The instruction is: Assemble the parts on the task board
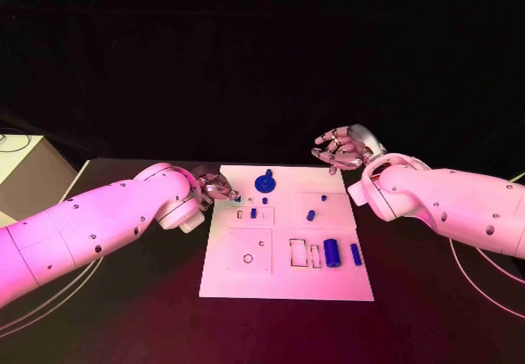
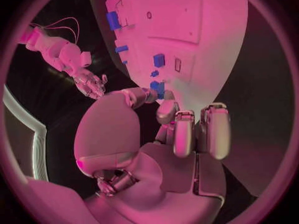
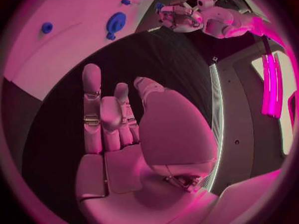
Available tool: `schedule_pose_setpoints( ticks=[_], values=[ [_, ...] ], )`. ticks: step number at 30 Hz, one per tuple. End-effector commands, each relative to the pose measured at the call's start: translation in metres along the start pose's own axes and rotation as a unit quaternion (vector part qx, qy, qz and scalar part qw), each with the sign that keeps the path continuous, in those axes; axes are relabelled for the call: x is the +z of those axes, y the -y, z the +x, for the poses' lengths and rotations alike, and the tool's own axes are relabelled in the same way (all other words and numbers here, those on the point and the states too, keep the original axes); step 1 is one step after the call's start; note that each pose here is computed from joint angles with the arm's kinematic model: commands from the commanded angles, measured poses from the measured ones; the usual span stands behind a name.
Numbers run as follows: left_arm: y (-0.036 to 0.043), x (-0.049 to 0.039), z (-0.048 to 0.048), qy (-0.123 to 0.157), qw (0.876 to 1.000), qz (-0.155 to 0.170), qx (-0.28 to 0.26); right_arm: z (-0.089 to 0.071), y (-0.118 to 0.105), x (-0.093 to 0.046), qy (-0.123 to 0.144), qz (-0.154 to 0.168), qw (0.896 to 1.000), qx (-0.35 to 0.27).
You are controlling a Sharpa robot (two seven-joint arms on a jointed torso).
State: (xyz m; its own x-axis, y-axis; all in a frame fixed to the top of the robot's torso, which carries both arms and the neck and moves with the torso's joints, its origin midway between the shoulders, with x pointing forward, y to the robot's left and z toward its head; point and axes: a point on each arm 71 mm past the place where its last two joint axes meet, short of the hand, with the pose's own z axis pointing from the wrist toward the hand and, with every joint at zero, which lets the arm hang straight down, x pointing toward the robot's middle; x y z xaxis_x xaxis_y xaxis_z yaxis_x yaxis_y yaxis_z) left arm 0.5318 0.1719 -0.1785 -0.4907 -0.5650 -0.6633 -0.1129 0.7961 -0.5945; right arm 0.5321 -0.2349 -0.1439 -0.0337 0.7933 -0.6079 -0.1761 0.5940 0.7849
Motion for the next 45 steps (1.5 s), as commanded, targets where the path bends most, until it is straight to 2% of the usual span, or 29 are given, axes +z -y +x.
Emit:
schedule_pose_setpoints(
  ticks=[1,9,17,32,45],
  values=[
    [0.0004,-0.0019,0.0038,0.015,1.000,0.002,0.007,-0.005,-0.006,0.000,0.036,-0.047,0.998,0.025],
    [-0.0057,-0.0008,0.0179,0.000,1.000,-0.010,0.016,-0.006,-0.006,0.001,0.043,-0.057,0.997,0.036],
    [-0.0058,-0.0004,0.0289,-0.018,0.999,-0.015,0.035,-0.005,-0.007,0.003,0.041,-0.064,0.996,0.049],
    [-0.0086,0.0039,0.0326,-0.028,0.998,-0.022,0.050,-0.004,-0.010,0.004,0.037,-0.080,0.995,0.055],
    [-0.0096,0.0051,0.0346,-0.036,0.997,-0.022,0.069,-0.004,-0.009,0.003,0.035,-0.079,0.995,0.058]
  ],
)
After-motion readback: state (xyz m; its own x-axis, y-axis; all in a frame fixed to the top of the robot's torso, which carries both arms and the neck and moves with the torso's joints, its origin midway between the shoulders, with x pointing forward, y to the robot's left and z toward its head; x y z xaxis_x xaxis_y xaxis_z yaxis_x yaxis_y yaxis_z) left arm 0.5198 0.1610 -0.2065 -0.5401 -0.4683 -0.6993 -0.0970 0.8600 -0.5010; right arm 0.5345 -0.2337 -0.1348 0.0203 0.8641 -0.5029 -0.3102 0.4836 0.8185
